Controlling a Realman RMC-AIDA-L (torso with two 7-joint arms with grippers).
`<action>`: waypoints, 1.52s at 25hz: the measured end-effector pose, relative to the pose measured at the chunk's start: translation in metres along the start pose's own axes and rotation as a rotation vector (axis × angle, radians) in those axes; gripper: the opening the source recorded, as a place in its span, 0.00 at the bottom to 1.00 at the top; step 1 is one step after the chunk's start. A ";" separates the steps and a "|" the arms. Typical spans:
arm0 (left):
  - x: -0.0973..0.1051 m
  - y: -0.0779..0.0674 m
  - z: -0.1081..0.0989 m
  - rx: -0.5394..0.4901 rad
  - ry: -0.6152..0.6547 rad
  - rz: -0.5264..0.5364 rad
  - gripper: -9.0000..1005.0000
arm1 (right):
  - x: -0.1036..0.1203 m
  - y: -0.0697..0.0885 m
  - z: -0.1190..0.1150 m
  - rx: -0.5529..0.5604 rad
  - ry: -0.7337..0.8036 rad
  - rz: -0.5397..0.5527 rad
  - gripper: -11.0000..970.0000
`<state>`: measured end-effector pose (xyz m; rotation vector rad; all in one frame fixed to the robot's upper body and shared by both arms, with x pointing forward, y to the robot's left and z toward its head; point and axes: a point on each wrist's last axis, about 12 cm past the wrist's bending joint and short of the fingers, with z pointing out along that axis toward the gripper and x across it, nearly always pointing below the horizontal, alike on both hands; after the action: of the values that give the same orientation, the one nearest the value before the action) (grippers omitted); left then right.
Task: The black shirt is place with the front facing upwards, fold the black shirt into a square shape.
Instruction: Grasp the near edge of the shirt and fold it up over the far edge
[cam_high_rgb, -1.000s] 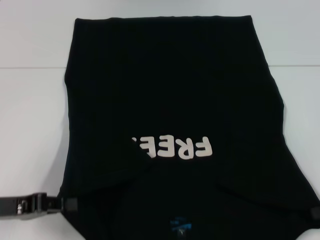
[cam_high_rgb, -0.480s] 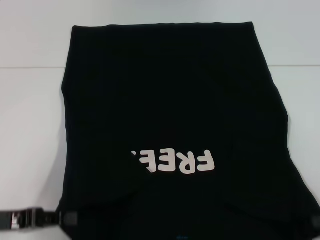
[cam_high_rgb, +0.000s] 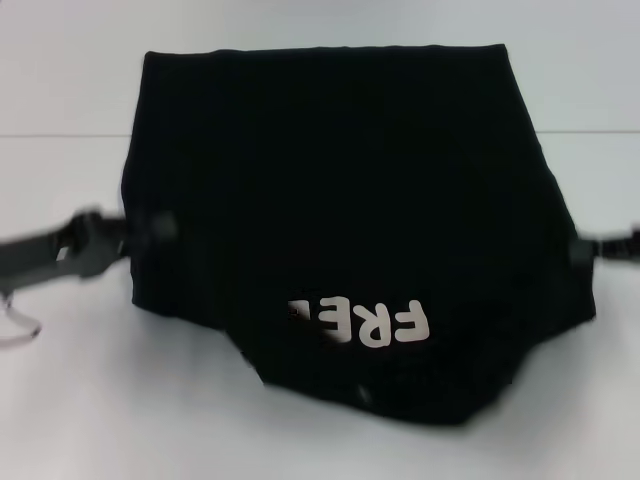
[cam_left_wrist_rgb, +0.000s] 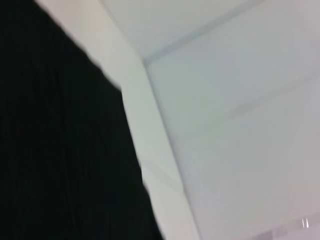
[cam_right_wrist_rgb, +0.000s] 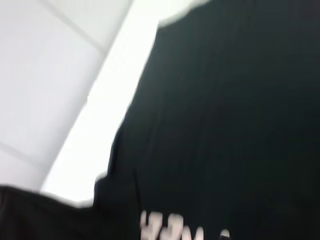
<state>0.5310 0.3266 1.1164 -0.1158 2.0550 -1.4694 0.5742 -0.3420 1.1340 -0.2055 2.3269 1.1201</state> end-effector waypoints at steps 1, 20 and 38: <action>-0.007 0.001 0.008 -0.001 -0.031 -0.004 0.03 | -0.009 0.001 0.004 0.009 -0.039 -0.004 0.03; -0.056 0.022 0.113 -0.464 -0.195 0.266 0.03 | -0.060 -0.004 0.104 0.430 -0.294 -0.121 0.03; -0.082 0.006 0.135 -0.590 -0.262 0.447 0.03 | -0.102 0.011 0.108 0.524 -0.391 -0.224 0.03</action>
<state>0.6695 0.2494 1.1175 -0.0701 2.0589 -0.5304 0.6998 -0.2629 1.1411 -0.0417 2.0912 0.3754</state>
